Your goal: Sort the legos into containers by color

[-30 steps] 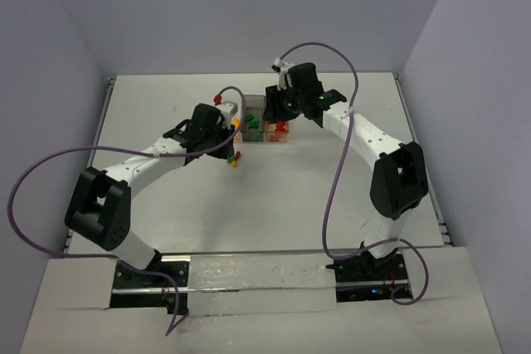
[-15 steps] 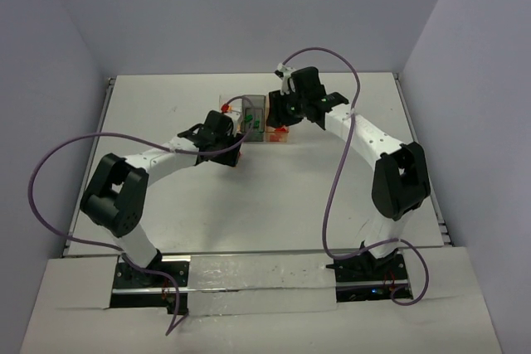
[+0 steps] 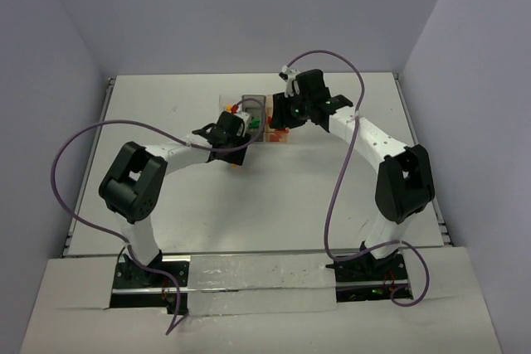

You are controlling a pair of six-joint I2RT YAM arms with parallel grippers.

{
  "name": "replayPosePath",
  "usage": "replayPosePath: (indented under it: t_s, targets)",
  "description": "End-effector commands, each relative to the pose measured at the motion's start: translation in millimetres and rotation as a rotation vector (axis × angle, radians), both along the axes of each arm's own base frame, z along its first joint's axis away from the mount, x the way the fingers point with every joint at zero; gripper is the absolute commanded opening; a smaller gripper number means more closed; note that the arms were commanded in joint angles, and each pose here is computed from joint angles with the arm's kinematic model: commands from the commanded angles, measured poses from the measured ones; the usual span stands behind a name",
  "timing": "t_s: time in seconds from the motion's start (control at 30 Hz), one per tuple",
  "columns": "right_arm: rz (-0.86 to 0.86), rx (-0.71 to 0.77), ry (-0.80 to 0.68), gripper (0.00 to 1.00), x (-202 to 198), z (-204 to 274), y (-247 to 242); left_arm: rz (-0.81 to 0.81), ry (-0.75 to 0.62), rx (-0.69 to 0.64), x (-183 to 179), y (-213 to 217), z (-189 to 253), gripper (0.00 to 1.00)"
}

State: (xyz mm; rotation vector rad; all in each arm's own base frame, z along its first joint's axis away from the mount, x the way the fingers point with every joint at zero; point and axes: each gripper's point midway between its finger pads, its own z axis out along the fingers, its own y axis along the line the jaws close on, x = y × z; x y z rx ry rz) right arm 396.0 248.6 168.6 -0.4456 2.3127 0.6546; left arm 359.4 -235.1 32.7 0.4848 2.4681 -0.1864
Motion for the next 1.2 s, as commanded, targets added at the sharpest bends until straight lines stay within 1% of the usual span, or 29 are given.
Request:
replayPosePath:
  t_s: [0.0,0.17,0.47,0.67,0.77,0.83,0.93,1.1,1.17]
  targets:
    - [0.003,0.031,-0.067,0.52,-0.3,24.8,-3.6,0.024,-0.085,-0.03,24.3,-13.1,17.3,0.59]
    - [0.005,0.033,-0.071,0.52,-0.8,26.3,-4.0,0.032,-0.063,-0.005,25.7,-11.9,8.1,0.57]
    - [0.006,0.036,-0.071,0.51,-3.0,26.9,-4.4,0.012,-0.039,0.01,10.2,-5.1,6.1,0.45]
    - [0.005,0.043,-0.064,0.51,-6.8,26.4,-5.1,-0.016,-0.018,-0.002,0.1,-6.9,10.6,0.27]
    - [0.006,0.053,-0.061,0.51,-10.4,26.5,-5.0,-0.033,-0.025,-0.014,-3.4,-10.0,18.7,0.23]
    - [0.007,0.079,-0.04,0.52,-19.3,23.7,-4.1,-0.057,-0.054,-0.035,-6.3,-14.6,36.0,0.17]
    - [0.033,0.122,-0.02,0.51,-29.4,21.4,1.0,-0.097,-0.073,-0.047,-15.3,-23.5,52.1,0.12]
    - [0.081,0.239,0.031,0.54,-49.4,25.7,12.4,-0.184,-0.153,-0.092,-35.3,-37.7,86.7,0.1]
    - [0.104,0.279,0.044,0.58,-52.4,30.0,17.4,-0.226,-0.201,-0.121,-44.3,-44.0,101.4,0.1]
